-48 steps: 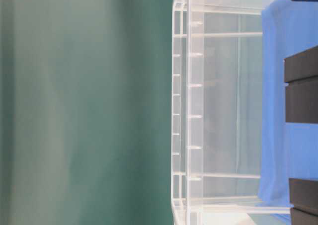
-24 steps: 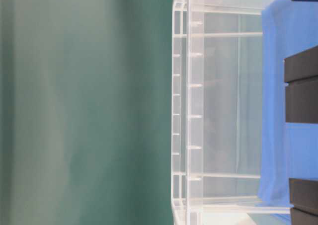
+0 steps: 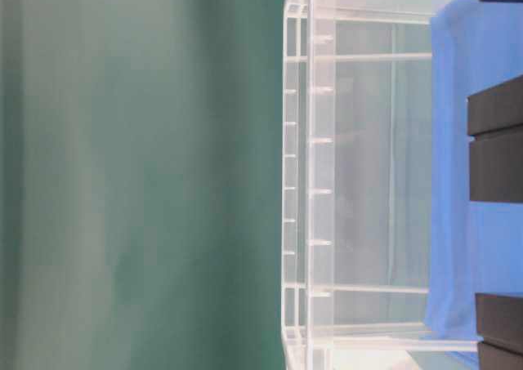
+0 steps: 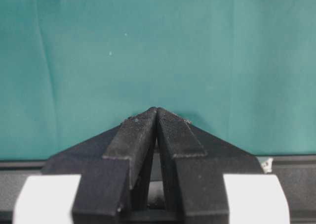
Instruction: Take the box out of the case with the right arm.
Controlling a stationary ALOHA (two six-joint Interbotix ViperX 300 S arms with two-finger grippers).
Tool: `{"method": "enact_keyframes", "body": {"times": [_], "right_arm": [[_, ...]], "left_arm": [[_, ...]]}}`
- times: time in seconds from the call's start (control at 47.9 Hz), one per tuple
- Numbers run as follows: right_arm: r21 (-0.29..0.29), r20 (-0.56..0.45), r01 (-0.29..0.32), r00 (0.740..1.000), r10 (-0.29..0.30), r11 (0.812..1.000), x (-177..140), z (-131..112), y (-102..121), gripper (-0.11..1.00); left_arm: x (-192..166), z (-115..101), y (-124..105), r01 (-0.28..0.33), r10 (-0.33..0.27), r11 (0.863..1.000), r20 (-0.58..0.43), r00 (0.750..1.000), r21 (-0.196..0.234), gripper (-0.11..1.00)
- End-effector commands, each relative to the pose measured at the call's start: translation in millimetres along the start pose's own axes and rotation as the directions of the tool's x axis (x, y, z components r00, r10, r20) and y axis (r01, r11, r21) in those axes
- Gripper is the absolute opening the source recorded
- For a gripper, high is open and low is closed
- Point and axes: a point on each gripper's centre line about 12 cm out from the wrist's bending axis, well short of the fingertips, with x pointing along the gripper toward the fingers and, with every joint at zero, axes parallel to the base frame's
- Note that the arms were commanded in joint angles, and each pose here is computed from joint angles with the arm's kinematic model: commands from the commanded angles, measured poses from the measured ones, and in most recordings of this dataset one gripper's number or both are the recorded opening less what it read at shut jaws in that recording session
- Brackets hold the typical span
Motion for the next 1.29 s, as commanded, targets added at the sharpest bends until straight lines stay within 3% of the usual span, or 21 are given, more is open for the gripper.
{"method": "enact_keyframes", "body": {"times": [0.0,1.273], "right_arm": [[0.004,0.0,-0.018,1.0,0.018,1.0,-3.8,1.2,1.4,0.88],[0.002,0.0,-0.038,0.999,0.038,0.999,-3.2,1.4,6.9,0.88]], "left_arm": [[-5.6,3.7,0.8,-0.002,0.002,1.0,0.023,1.0,0.0,0.02],[-5.2,3.9,0.8,-0.002,0.002,1.0,0.021,1.0,-0.003,0.02]]}}
